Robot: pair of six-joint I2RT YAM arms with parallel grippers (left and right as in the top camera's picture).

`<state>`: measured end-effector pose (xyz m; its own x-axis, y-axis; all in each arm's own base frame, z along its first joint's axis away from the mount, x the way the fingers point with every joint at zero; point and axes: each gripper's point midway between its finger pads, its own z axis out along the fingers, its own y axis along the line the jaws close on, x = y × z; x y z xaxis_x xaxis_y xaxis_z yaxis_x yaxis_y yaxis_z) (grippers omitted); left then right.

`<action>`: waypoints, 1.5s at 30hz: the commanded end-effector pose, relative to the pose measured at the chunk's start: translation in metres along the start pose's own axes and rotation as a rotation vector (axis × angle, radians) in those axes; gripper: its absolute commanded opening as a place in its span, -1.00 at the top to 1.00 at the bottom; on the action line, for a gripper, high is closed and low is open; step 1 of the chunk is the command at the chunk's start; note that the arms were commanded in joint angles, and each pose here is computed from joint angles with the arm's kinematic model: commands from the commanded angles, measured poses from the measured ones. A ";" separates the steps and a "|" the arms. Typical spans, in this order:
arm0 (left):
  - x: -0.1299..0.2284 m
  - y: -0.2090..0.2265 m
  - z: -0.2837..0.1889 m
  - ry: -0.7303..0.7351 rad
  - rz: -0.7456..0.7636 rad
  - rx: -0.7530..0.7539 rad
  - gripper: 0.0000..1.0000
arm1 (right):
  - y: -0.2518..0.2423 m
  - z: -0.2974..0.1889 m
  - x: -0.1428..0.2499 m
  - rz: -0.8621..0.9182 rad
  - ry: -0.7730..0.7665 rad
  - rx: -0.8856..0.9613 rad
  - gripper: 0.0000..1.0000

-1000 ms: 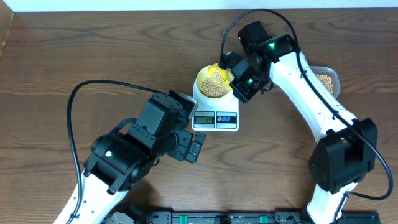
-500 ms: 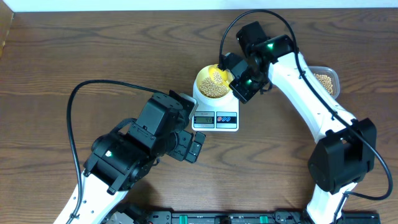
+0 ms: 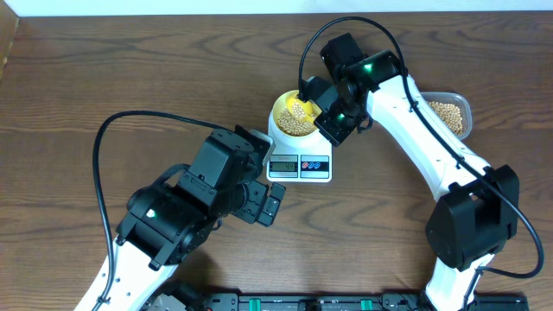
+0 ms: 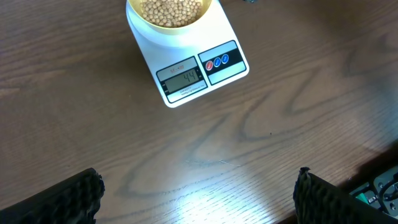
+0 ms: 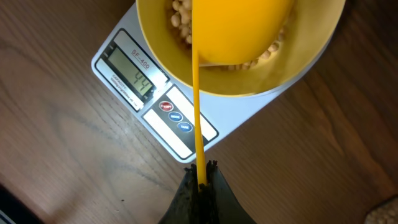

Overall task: Scoop item into bowl and weigh 50g on scale
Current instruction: 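Tip the scoop slowly over the bowl, pouring soybeans while the scale reads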

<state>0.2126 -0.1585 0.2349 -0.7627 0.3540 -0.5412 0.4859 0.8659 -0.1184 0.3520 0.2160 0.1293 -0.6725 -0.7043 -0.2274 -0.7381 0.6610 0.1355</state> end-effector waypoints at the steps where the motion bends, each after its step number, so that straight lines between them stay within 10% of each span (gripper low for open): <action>1: -0.003 0.000 -0.003 -0.010 -0.008 -0.002 -0.99 | 0.002 -0.001 -0.004 -0.005 -0.005 0.008 0.97; 45: -0.003 0.000 -0.003 -0.010 -0.008 -0.002 -1.00 | 0.003 -0.001 -0.005 -0.018 -0.002 0.025 0.98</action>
<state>0.2125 -0.1584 0.2349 -0.7629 0.3541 -0.5409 0.4859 0.8660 -0.1184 0.3496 0.2210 0.1290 -0.6591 -0.7171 -0.2266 -0.7498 0.6499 0.1242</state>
